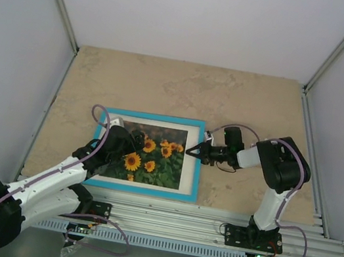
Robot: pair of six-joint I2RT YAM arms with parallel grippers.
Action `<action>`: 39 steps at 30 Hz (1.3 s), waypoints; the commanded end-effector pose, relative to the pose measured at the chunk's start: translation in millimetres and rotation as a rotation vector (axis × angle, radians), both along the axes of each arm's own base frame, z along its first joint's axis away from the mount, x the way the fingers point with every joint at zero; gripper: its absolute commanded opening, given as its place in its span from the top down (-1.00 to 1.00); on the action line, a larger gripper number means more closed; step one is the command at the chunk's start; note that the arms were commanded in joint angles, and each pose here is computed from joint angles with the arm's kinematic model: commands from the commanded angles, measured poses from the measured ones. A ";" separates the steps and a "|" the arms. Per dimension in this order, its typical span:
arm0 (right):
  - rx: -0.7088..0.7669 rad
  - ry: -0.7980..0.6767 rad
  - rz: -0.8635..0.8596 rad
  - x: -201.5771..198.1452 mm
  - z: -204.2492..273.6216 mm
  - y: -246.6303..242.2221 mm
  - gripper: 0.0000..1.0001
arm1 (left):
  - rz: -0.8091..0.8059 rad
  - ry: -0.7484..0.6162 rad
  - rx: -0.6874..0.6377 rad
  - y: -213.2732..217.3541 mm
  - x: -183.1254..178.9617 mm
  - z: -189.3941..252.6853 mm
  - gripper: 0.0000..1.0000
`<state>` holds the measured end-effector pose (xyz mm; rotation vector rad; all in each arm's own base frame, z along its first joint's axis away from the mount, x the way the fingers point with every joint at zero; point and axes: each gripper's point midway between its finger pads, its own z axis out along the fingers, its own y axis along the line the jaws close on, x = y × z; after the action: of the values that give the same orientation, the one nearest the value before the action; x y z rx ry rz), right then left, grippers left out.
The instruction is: Take the photo out of the frame
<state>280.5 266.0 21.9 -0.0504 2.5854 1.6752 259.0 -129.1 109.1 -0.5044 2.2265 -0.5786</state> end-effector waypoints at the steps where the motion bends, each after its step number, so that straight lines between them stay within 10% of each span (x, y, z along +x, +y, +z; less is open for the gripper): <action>1: -0.088 -0.158 -0.001 -3.7 -3.6 1.7 0.64 | -0.018 -0.010 -0.008 -3.6 2.2 2.5 -0.99; 21: -0.374 -0.259 -0.073 -1.8 -10.2 -33.4 -0.23 | 0.003 -0.019 0.024 3.6 3.3 5.8 -0.99; 39: -0.666 -0.507 -0.116 3.9 38.6 -49.4 -0.40 | 0.103 0.102 0.181 45.1 10.9 -2.9 -0.99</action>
<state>279.1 220.8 52.6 -0.2555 2.5466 0.7949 266.7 -99.1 103.5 -0.5569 2.2779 -0.4097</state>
